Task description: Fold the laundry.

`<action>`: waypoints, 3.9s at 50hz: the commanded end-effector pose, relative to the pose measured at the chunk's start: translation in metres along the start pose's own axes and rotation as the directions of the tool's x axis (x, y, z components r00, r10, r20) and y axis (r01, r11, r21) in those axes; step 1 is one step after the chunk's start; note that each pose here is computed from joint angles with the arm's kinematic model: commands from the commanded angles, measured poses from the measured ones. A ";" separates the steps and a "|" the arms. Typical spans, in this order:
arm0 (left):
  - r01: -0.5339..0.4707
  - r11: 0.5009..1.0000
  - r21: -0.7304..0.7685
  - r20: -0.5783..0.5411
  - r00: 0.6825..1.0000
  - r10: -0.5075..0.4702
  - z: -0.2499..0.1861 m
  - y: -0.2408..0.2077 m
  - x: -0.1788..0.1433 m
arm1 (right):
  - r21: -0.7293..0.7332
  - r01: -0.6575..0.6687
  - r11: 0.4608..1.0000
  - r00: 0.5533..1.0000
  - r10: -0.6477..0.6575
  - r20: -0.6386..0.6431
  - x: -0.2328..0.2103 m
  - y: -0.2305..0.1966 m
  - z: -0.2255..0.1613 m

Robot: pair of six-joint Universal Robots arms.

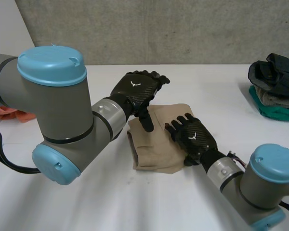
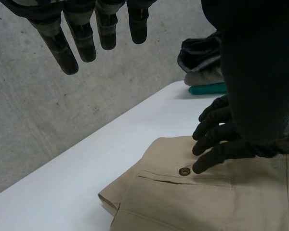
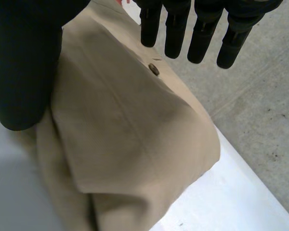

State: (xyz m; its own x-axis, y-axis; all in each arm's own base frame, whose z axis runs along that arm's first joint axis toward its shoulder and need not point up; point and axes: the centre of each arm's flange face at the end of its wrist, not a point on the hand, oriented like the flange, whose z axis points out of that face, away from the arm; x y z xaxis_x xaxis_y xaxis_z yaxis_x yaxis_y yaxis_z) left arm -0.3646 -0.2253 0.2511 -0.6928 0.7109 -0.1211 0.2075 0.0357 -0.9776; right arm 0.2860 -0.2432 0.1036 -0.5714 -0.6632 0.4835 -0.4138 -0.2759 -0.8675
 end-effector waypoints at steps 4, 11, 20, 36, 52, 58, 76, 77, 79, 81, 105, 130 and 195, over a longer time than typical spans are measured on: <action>0.000 1.000 0.004 0.009 1.000 0.000 0.002 0.002 -0.003 | 0.005 0.022 1.000 1.000 -0.022 -0.004 0.004 0.009 0.020; 0.000 1.000 -0.004 0.011 1.000 0.000 0.002 0.004 -0.004 | 0.021 0.029 0.999 0.999 -0.028 -0.016 0.009 0.008 0.029; 0.002 1.000 0.000 0.015 1.000 -0.002 0.002 0.003 -0.006 | 0.044 0.033 0.999 0.997 -0.030 -0.070 0.024 0.002 0.046; -0.005 0.998 0.068 0.038 0.999 0.002 -0.003 -0.018 -0.014 | 0.247 0.005 0.969 0.951 0.072 -0.301 0.142 -0.092 0.075; -0.008 0.990 0.141 -0.016 1.000 0.010 -0.015 -0.037 0.010 | 0.352 0.111 0.929 0.824 0.112 -0.556 0.368 -0.072 0.006; -0.012 0.985 0.171 -0.039 0.999 0.018 -0.019 -0.043 0.020 | 0.405 0.003 0.914 0.842 0.216 -0.494 0.416 -0.005 -0.002; -0.011 0.989 0.146 -0.064 0.998 0.020 -0.022 -0.034 0.030 | 0.357 -0.246 0.901 0.826 0.388 -0.409 0.419 0.169 -0.035; -0.011 0.989 0.146 -0.064 0.998 0.020 -0.022 -0.034 0.030 | 0.352 -0.254 0.901 0.825 0.392 -0.407 0.415 0.172 -0.035; -0.012 0.990 0.141 -0.064 0.998 0.021 -0.021 -0.032 0.030 | 0.350 -0.258 0.901 0.824 0.394 -0.407 0.413 0.174 -0.035; -0.011 0.990 0.140 -0.065 0.998 0.020 -0.021 -0.032 0.031 | 0.340 -0.249 0.907 0.827 0.381 -0.413 0.411 0.175 -0.034; -0.010 0.983 0.182 -0.112 0.993 0.031 -0.033 -0.046 0.045 | 0.121 -0.181 0.976 0.747 0.217 -0.628 0.418 0.101 -0.099; 0.072 0.913 0.401 -0.136 0.990 -0.018 -0.075 -0.115 0.038 | -0.025 0.125 0.992 0.410 -0.075 -0.909 0.436 -0.091 -0.164; -0.413 0.900 -0.137 0.697 0.606 0.384 0.063 0.106 -0.338 | -0.084 -0.071 0.994 0.991 0.060 -0.121 0.083 -0.039 -0.055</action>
State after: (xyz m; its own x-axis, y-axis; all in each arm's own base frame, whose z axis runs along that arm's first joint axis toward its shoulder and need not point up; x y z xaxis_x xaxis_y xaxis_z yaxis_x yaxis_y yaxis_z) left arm -0.1233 -0.5381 0.1185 -0.7765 -0.0542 -0.6278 0.6292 -0.1209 -0.7678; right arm 0.2165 -0.2464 0.1826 -0.6685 -0.6043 0.4334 -0.4274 -0.1648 -0.8889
